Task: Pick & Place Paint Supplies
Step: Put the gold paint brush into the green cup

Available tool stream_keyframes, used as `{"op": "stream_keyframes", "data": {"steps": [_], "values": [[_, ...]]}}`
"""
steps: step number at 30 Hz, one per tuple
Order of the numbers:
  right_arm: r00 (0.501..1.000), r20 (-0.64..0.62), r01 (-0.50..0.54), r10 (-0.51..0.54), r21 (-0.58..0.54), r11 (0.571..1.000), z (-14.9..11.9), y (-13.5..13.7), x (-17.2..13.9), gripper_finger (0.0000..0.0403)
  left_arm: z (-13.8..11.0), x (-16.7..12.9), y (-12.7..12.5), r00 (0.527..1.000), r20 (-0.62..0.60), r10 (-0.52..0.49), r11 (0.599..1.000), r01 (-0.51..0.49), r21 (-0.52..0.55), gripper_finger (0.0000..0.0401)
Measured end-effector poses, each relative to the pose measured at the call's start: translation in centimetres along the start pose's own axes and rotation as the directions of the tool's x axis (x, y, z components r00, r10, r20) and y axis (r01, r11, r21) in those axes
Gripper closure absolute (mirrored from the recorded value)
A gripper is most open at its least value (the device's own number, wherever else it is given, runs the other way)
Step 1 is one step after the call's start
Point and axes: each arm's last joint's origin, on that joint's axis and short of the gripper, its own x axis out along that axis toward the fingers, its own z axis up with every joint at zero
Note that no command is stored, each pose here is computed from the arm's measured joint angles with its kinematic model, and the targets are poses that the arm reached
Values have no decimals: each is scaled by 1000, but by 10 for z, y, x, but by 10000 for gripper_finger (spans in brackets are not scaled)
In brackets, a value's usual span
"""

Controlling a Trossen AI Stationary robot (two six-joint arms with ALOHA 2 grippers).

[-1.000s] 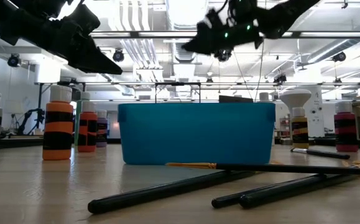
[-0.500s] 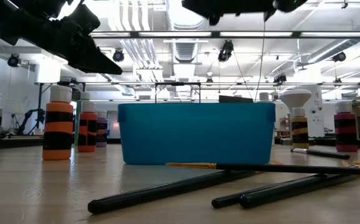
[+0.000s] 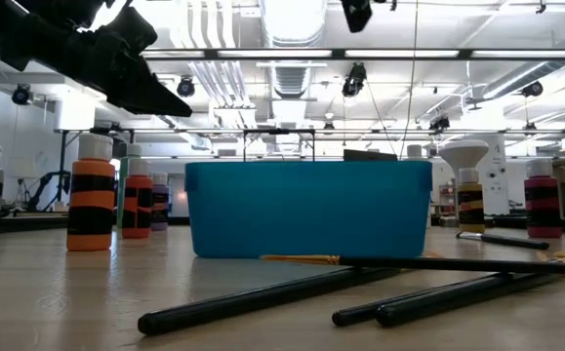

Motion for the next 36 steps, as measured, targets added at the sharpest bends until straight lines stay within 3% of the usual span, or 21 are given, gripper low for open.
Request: {"op": "stream_keyframes", "data": {"steps": [7, 13, 20, 23, 32, 36], "values": [[968, -234, 103, -85, 68, 992, -22, 20, -3, 394, 0, 0, 0, 1000, 0, 0, 1000, 0, 0, 256], [938, -345, 74, -25, 131, 989, -32, 39, -7, 394, 0, 0, 0, 1000, 0, 0, 1000, 0, 0, 256], [933, -355, -7, 48, 117, 993, -30, 62, -10, 394, 0, 0, 0, 1000, 0, 0, 1000, 0, 0, 256], [946, -318, -42, 65, 80, 996, -21, 69, -11, 394, 0, 0, 0, 1000, 0, 0, 1000, 0, 0, 256], [964, -259, -120, 63, -211, 970, 13, 75, -5, 394, 0, 0, 0, 1000, 0, 0, 1000, 0, 0, 256], [918, -392, -166, 57, -251, 954, 20, 80, -8, 394, 0, 0, 0, 1000, -5, 0, 1000, 0, 1, 256]]}}
